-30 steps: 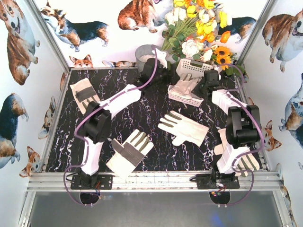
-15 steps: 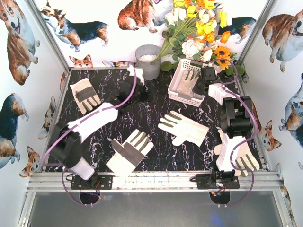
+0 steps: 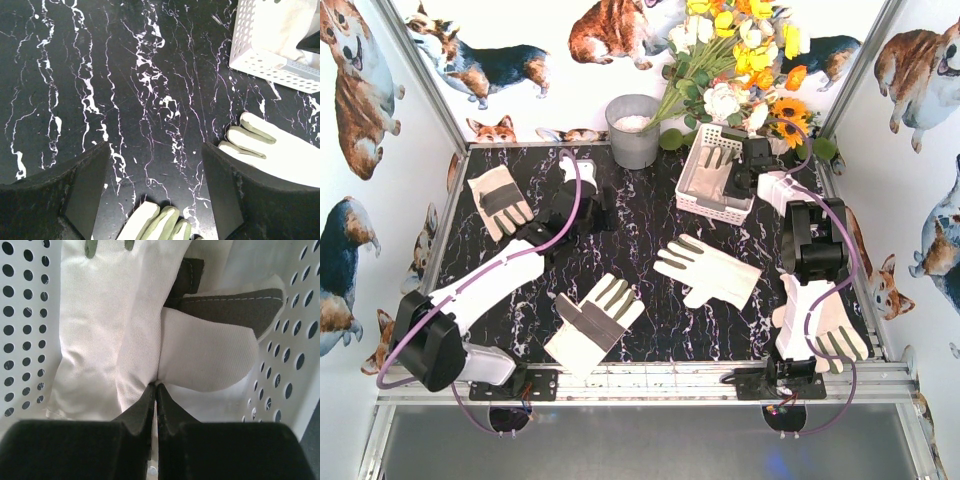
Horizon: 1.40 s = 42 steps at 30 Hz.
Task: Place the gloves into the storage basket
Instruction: Place the glove in the bin, then pick up the glove from the center of the board.
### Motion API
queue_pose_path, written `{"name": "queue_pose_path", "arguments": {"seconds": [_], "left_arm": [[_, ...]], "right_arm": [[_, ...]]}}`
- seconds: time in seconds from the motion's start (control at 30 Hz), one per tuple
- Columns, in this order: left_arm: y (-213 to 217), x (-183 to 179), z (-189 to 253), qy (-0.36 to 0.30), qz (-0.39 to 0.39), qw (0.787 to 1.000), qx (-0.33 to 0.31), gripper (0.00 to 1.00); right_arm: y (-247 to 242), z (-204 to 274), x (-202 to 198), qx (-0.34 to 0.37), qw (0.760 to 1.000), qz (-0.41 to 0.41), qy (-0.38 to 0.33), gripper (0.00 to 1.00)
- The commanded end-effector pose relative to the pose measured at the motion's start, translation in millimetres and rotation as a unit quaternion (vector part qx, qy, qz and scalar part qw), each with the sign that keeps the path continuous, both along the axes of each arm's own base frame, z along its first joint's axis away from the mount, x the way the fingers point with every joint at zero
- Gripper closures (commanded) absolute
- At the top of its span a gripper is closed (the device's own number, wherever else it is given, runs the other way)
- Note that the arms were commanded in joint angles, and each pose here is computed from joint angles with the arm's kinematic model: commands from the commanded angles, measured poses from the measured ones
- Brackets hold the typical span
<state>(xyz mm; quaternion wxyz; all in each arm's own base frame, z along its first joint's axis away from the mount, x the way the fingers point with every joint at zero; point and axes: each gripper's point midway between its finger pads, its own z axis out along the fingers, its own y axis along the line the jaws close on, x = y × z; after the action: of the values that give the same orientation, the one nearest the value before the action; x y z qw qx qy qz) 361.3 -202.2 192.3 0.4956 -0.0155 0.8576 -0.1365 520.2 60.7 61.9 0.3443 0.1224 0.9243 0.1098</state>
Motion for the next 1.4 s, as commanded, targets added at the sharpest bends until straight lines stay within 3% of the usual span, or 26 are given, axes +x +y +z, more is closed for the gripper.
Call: {"name": "queue_pose_path", "arguments": {"seconds": [0.0,0.13,0.3,0.33,0.63,0.87,1.0,1.17,1.37], "left_arm": [[15.5,-5.0,7.8,-0.005,0.027,1.0,0.001,0.31],[24.7,-10.8,14.7,-0.015,0.039,0.999,0.001,0.25],[37.4,-17.4,26.7,-0.013,0.047,0.999,0.017,0.23],[39.5,-19.6,29.4,-0.012,0.049,0.999,0.019,0.22],[62.5,-46.3,46.2,-0.004,0.097,0.995,-0.018,0.18],[85.6,-70.4,64.5,-0.013,0.104,0.994,-0.015,0.0],[107.1,-78.8,64.5,0.007,0.103,0.995,0.017,0.0],[136.7,-79.7,43.6,0.031,0.1,0.994,0.018,0.0],[169.6,-79.8,22.6,0.026,0.115,0.991,0.055,0.0]], "right_arm": [[-3.1,32.9,18.5,-0.013,0.999,0.009,-0.043,1.0],[-8.1,51.6,14.2,-0.027,0.998,0.001,-0.056,0.74],[-14.7,79.5,4.1,-0.035,0.996,-0.018,-0.083,0.53],[-13.5,88.8,1.7,-0.033,0.995,-0.018,-0.094,0.45],[-16.8,162.0,-43.6,-0.029,0.985,-0.025,-0.168,0.18],[-12.2,219.1,-105.7,-0.016,0.976,0.001,-0.219,0.12],[-3.8,236.3,-149.1,0.002,0.975,0.029,-0.219,0.13],[15.0,222.4,-197.6,0.047,0.983,0.06,-0.164,0.19],[19.6,168.0,-248.4,0.027,0.995,0.045,-0.081,0.23]]}}
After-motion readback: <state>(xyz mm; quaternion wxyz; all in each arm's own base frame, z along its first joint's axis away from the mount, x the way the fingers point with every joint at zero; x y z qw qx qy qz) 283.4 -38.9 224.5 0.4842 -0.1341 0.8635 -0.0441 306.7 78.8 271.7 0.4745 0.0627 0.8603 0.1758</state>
